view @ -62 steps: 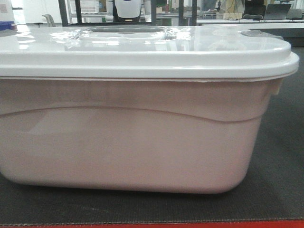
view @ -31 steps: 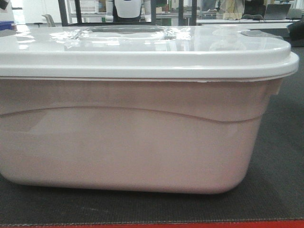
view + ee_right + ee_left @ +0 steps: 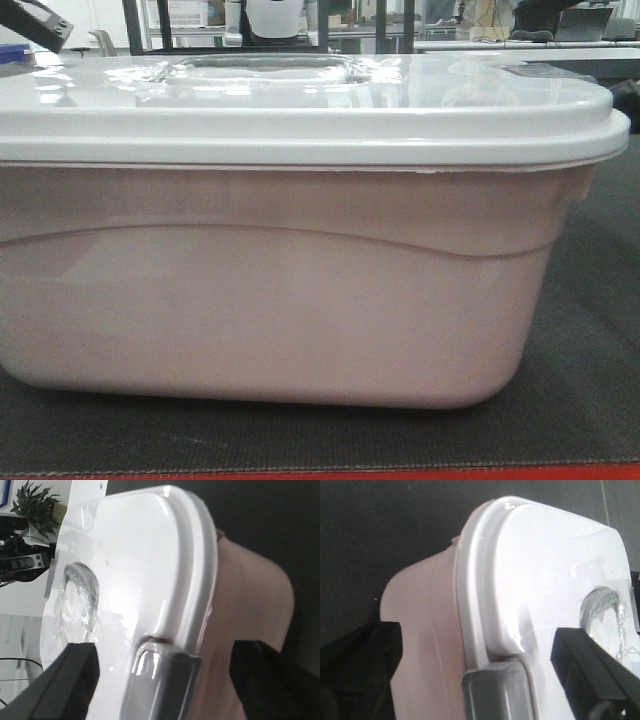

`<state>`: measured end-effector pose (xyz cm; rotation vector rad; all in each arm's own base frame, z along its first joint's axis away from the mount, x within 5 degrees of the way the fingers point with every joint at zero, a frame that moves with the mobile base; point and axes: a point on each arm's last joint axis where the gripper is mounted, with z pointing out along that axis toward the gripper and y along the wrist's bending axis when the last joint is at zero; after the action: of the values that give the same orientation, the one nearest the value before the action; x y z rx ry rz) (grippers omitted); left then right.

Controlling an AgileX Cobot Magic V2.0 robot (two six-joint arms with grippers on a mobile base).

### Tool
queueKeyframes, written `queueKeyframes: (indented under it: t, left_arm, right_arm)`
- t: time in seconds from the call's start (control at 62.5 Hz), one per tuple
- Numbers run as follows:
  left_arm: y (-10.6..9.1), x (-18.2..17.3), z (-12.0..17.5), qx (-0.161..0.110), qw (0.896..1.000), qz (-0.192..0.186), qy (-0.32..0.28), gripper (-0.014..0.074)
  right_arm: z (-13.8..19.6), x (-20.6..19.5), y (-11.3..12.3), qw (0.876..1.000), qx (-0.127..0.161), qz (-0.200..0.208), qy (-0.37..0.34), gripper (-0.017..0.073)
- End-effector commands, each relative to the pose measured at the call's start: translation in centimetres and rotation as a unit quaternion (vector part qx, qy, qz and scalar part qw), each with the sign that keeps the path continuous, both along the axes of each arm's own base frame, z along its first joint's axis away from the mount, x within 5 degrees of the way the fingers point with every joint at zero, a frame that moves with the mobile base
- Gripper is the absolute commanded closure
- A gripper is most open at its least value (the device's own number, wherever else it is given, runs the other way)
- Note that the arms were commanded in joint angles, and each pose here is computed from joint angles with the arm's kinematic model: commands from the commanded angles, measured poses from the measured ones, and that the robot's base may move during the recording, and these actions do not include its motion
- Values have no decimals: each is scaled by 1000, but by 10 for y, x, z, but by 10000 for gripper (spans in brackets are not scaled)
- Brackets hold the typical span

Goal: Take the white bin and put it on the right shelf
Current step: 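Close both grippers on the white lid rim at the bin's ends, then lift the pink bin up off the table with both grippers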

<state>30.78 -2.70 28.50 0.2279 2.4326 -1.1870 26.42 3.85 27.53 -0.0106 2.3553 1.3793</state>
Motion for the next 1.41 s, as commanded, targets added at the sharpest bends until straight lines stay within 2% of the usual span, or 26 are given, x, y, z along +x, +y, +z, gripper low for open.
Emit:
queueKeyframes:
  t: [0.0,0.224,0.368,0.448,0.544,0.752,0.896,1.056,1.184,1.392]
  left_arm:
    - [-12,-10,26,-50,998,-44,-18,90]
    - [-19,-11,26,-51,997,-57,-17,92]
    - [-26,-12,27,-61,996,-63,-17,101]
    - [-31,-12,29,-69,995,-67,-18,122]
    - [-36,-12,31,-84,994,-70,-20,163]
    - [-42,-11,37,-118,990,-65,-26,321]
    - [-44,-12,47,-150,986,-56,-37,456]
    - [-46,-19,70,-195,977,-45,-68,620]
    - [-47,-24,90,-197,974,-51,-103,716]
    - [-47,-34,129,-219,961,-56,-161,720]
  right_arm:
    - [19,-5,10,998,55,21,-34,-73]
    - [23,-6,25,995,76,40,-44,-73]
    - [27,-7,31,993,97,50,-48,-71]
    - [30,-8,32,991,113,56,-51,-41]
    - [32,-9,33,989,123,61,-53,48]
    - [35,-10,33,987,136,63,-56,299]
    - [39,-9,33,985,155,56,-60,400]
    - [48,-7,33,978,191,37,-72,436]
    - [59,-9,32,970,224,22,-88,439]
    - [85,-15,29,949,288,-5,-125,439]
